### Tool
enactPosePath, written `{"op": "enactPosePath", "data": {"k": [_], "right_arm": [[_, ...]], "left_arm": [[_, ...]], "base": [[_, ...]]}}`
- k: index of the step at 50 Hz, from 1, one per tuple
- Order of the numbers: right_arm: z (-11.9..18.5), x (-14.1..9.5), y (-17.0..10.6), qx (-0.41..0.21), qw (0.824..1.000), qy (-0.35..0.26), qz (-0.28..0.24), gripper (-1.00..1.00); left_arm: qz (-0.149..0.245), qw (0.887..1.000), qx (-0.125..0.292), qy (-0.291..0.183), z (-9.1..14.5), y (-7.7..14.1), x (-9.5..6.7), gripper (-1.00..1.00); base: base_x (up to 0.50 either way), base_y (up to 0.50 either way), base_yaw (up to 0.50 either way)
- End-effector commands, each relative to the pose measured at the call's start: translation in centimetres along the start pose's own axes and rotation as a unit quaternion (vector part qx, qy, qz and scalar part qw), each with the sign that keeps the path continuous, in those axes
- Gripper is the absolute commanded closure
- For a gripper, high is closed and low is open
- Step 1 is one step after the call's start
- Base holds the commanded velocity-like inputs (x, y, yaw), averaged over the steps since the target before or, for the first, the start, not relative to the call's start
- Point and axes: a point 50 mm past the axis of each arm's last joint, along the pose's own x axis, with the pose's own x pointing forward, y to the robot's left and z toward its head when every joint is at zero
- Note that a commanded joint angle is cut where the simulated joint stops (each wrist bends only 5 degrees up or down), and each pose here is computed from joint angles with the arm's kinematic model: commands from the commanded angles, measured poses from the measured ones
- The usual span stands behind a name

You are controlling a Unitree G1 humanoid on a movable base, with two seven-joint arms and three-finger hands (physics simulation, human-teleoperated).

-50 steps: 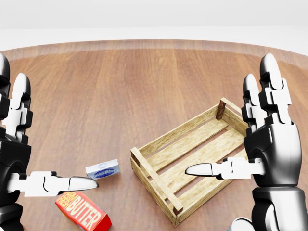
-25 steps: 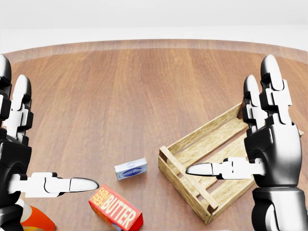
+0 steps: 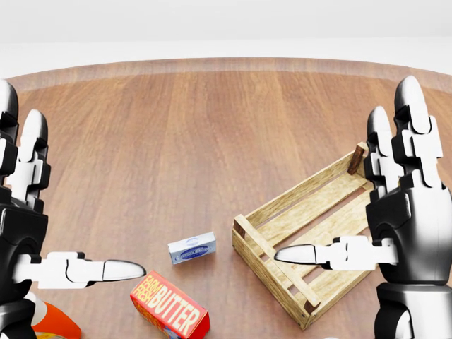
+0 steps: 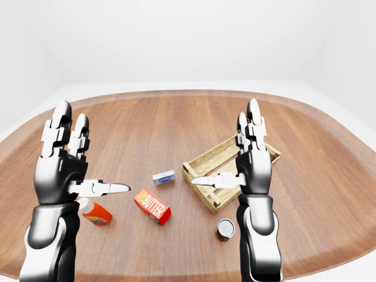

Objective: Pick up the tomato sauce, and put it in the wooden tray.

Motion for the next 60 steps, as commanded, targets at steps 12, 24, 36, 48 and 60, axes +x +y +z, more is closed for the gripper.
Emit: {"op": "enactPosePath", "data": {"k": [12,24,36,48,60], "right_arm": [[5.0,-2.6,0.7,-0.049,0.995,-0.081,0.022,-1.00],[7.2,-5.0,0.9,-0.084,0.991,-0.091,0.047,-1.00],[5.5,-7.4,0.4,-0.086,0.995,0.007,0.056,-1.00],[4.1,-10.5,0.2,-0.053,0.990,0.121,0.053,-1.00],[3.6,-12.6,-0.4,-0.016,0.979,0.201,0.041,-1.00]], "left_arm": [[0.004,1.000,-0.001,-0.025,1.0,0.4,0.2,-1.00],[0.003,1.000,0.000,-0.028,1.2,0.3,0.2,-1.00],[0.002,0.999,0.002,-0.033,1.4,0.3,0.3,-1.00],[-0.001,1.000,0.002,-0.028,1.2,0.2,0.2,-1.00],[-0.002,1.000,0.001,-0.024,1.0,0.2,0.1,-1.00]], "base": [[0.00,0.00,0.00],[0.00,0.00,0.00],[0.00,0.00,0.00],[0.00,0.00,0.00],[0.00,0.00,0.00]]}}
